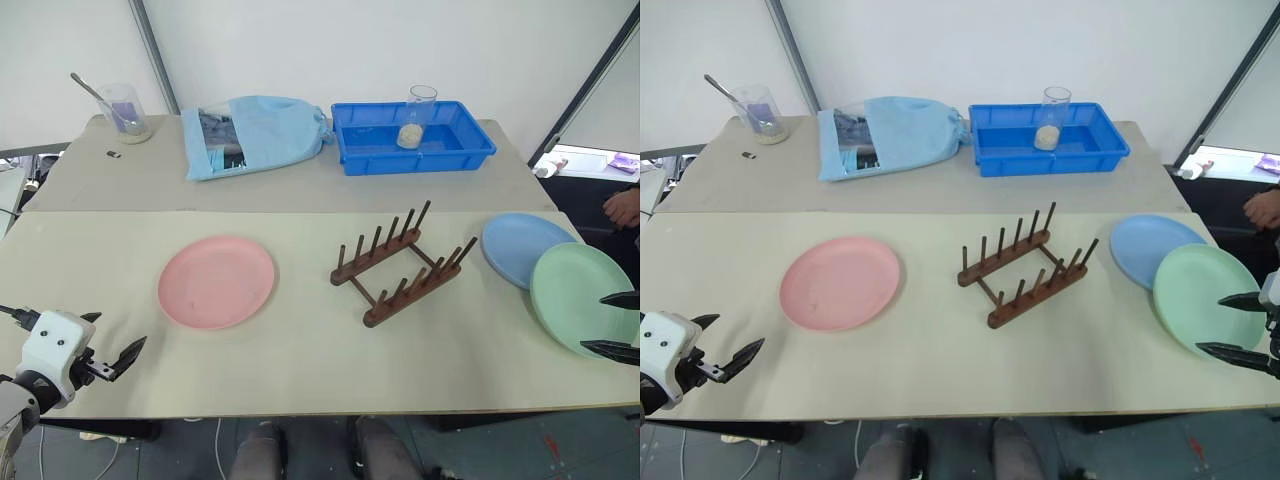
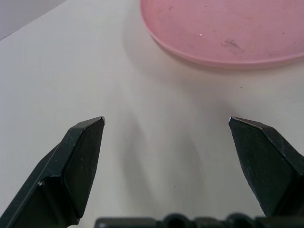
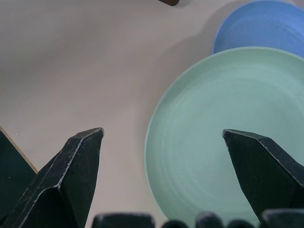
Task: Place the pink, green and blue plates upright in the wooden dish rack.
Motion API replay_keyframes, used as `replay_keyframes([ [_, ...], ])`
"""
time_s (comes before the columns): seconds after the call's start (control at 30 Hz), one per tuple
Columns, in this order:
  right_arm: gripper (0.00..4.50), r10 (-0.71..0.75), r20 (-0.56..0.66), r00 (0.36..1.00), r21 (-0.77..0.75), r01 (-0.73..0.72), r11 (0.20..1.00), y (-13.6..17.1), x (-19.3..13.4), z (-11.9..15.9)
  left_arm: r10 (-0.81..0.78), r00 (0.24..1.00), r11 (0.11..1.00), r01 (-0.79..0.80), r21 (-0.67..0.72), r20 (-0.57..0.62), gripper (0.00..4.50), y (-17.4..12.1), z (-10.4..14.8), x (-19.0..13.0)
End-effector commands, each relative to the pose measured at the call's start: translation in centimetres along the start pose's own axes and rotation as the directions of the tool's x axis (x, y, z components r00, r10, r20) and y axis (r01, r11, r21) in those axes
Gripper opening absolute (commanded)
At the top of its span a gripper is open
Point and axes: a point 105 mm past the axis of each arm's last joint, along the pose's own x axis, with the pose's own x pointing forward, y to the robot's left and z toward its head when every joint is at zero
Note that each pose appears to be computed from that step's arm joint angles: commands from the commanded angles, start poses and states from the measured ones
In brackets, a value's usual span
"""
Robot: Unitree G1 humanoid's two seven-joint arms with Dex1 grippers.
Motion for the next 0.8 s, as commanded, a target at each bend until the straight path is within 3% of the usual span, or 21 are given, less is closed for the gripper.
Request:
replay_keyframes([
  [0.03, 4.46, -0.004, 0.004, 1.000, -0.036, 0.004, 0.999, -0.4, -0.4, 0.4, 0.013, 0.999, 1.000, -0.014, 0.022, 0.041, 4.50, 0.5, 1.3, -0.5],
  [0.43, 4.46, 0.018, 0.018, 1.000, -0.050, -0.017, 0.999, -0.4, 0.2, 0.3, -0.001, 1.000, 1.000, 0.001, 0.000, 0.018, 4.50, 0.6, 1.2, -0.5],
  [0.63, 4.46, 0.021, 0.019, 1.000, -0.052, -0.020, 0.998, -0.4, 0.3, 0.2, -0.014, 0.992, 1.000, 0.013, 0.009, 0.127, 4.50, 0.6, 2.7, -0.6],
  [0.8, 4.46, 0.022, 0.027, 0.999, -0.063, -0.021, 0.998, -0.2, 0.4, 0.7, -0.032, 0.989, 0.999, 0.029, 0.023, 0.141, 4.50, 0.4, 2.9, -0.6],
])
